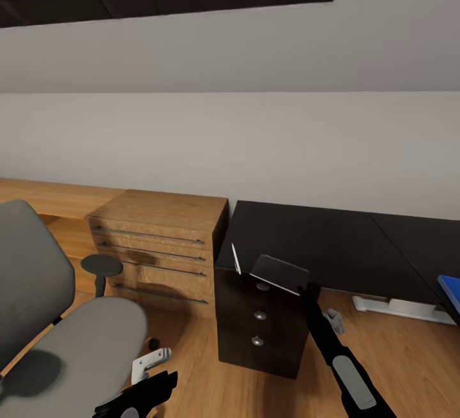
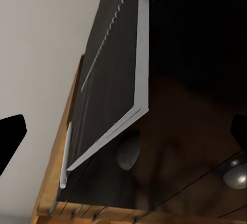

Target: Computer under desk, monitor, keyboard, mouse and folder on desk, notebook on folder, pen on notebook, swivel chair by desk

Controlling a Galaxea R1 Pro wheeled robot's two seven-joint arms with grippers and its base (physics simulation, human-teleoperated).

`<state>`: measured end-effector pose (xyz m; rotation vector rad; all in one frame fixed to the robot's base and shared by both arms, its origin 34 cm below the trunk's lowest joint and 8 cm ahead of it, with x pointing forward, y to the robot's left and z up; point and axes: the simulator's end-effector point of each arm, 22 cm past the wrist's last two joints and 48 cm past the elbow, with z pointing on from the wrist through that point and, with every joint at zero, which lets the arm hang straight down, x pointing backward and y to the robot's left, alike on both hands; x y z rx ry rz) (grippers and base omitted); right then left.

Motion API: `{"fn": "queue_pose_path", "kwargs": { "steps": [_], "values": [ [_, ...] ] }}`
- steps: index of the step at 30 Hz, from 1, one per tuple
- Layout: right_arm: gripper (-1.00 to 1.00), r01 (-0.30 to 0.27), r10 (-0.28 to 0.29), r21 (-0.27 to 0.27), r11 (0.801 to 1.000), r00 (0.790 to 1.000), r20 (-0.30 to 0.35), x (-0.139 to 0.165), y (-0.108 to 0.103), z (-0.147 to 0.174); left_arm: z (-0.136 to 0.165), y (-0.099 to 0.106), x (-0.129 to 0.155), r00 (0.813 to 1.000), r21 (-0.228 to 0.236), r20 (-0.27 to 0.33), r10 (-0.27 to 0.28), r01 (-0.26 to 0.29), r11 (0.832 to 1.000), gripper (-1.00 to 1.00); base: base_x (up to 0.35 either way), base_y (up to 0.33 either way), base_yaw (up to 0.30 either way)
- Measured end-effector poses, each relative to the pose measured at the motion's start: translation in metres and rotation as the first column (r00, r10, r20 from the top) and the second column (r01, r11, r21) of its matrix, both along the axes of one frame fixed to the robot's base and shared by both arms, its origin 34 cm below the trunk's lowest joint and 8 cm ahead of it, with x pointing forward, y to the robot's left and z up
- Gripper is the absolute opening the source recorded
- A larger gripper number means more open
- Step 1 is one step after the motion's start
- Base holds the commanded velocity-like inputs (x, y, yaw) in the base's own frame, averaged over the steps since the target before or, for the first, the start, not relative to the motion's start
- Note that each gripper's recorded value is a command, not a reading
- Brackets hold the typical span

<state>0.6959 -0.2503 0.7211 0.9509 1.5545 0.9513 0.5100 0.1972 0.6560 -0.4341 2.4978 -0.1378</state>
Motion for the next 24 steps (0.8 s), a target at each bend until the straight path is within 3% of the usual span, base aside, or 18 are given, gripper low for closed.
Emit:
{"fn": "queue_pose_path", "kwargs": {
  "steps": [24],
  "values": [
    [1.00, 0.003, -0.003, 0.002, 1.000, 1.000, -0.005, -0.001, -0.001, -0.012, -0.012, 0.001, -0.002, 1.000, 0.001, -0.004, 0.005, -0.005, 1.000, 1.00, 0.007, 0.002, 0.000]
  ]
}}
